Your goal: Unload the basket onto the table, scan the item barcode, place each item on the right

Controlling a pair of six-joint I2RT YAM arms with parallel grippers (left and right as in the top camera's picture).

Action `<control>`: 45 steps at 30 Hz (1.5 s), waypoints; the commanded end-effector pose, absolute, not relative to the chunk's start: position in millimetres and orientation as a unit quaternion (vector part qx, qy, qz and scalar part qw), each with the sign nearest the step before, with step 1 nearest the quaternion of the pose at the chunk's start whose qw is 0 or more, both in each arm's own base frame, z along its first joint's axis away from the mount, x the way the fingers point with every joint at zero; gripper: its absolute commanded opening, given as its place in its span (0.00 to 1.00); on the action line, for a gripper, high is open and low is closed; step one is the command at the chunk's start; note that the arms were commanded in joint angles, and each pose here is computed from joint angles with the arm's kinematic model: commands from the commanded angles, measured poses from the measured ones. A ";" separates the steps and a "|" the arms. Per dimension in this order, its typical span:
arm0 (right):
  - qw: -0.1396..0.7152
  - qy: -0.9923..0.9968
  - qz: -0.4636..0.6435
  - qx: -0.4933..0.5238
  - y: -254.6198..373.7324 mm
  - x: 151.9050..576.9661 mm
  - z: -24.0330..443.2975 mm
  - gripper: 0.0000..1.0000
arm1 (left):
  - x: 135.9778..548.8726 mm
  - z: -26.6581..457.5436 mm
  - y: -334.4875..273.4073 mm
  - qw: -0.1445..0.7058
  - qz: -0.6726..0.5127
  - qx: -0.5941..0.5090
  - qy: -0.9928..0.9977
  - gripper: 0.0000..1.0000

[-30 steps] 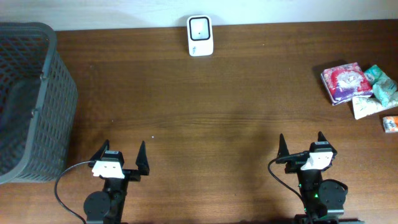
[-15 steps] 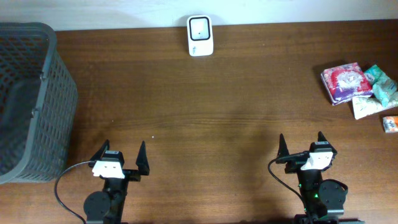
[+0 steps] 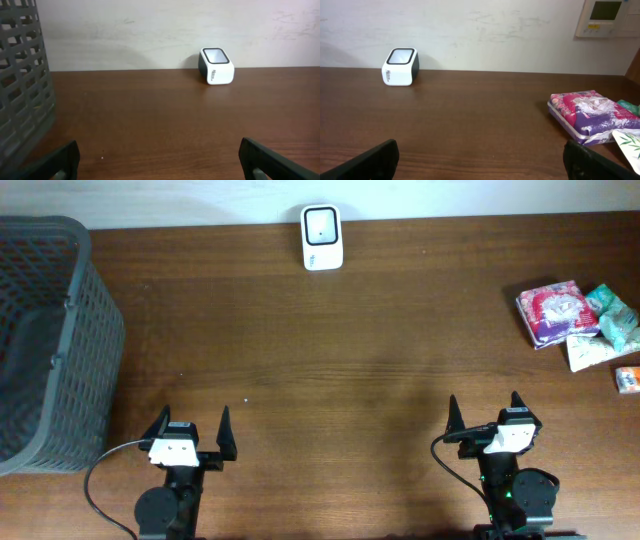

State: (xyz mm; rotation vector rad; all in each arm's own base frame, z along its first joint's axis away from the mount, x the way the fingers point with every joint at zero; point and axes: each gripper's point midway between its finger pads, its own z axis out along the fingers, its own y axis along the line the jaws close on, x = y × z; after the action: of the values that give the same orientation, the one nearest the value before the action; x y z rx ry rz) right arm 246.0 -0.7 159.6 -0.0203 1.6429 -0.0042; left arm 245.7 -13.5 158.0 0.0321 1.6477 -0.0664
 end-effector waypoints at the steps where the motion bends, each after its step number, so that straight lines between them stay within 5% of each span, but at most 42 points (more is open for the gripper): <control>1: 0.680 0.734 0.001 -0.005 -0.6 246.0 156.1 0.99 | 245.8 155.1 -3.1 0.677 -0.005 -0.001 0.736 0.99; 45: 0.679 0.734 0.001 -0.005 -0.6 246.0 156.1 0.99 | 245.9 155.9 2.8 0.678 0.003 -0.007 0.735 0.99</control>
State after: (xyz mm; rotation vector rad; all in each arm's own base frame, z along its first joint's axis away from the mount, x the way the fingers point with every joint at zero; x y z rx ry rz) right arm 246.0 -0.7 159.6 -0.0172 1.6429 -0.0013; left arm 246.0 4.4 157.7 -0.0376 1.6484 0.0044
